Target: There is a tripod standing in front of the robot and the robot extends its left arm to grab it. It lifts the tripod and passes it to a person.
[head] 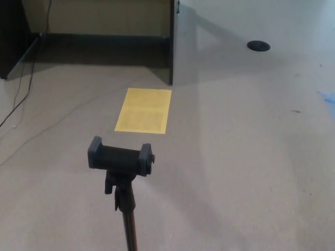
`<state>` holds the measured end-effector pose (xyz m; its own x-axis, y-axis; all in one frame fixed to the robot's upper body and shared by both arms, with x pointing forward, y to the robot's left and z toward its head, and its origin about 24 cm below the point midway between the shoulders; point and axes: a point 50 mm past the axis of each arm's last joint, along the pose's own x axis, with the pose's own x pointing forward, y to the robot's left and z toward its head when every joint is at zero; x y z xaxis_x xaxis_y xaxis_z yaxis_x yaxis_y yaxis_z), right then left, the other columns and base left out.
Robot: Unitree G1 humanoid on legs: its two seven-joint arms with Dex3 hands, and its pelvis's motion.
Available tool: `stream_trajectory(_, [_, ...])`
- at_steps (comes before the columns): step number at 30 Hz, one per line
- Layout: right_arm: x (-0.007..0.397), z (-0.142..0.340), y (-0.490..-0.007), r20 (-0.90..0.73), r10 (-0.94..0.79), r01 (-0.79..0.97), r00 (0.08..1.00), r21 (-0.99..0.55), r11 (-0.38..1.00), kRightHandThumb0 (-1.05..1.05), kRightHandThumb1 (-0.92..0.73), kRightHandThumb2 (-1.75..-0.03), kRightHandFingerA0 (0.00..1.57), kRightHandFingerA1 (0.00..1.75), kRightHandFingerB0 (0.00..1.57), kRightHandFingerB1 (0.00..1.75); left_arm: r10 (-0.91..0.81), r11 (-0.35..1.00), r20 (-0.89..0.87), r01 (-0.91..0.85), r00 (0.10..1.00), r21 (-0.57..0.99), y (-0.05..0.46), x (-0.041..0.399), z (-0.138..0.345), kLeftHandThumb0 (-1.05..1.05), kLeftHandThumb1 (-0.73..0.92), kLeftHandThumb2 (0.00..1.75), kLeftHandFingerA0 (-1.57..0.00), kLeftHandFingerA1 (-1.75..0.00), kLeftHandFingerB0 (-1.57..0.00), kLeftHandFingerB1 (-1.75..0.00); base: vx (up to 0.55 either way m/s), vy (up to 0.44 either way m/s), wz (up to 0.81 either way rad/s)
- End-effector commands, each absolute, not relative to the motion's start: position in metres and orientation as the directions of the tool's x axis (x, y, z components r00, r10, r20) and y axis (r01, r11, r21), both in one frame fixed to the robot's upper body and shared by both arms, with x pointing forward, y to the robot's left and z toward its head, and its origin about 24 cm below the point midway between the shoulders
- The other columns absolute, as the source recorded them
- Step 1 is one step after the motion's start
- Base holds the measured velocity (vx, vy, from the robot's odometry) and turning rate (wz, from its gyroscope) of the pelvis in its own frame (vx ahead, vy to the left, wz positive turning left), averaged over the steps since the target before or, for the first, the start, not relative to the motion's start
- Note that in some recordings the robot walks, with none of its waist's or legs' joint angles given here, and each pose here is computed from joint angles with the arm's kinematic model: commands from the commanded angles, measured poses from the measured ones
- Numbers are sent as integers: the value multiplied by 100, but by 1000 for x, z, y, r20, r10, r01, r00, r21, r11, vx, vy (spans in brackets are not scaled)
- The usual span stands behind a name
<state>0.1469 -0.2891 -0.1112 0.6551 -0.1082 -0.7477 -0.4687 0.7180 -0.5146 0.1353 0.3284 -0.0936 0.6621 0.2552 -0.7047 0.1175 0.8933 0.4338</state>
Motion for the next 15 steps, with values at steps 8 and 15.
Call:
stream_trajectory(8, [140,-112,-292,-755,-94,-501,648,-517,694,-37,-70,-61,61,40,37,32,70,938,-512,118,856,325,303,160,-71,-62,38,67,-21,-40,-9,-31,0,0,0])
stream_trajectory(15, [137,-113,-294,-757,-102,-501,646,-520,692,-37,-69,-61,62,39,40,33,-159,952,-311,229,937,203,257,207,-24,-31,17,79,0,-46,0,-49,0,0,0])
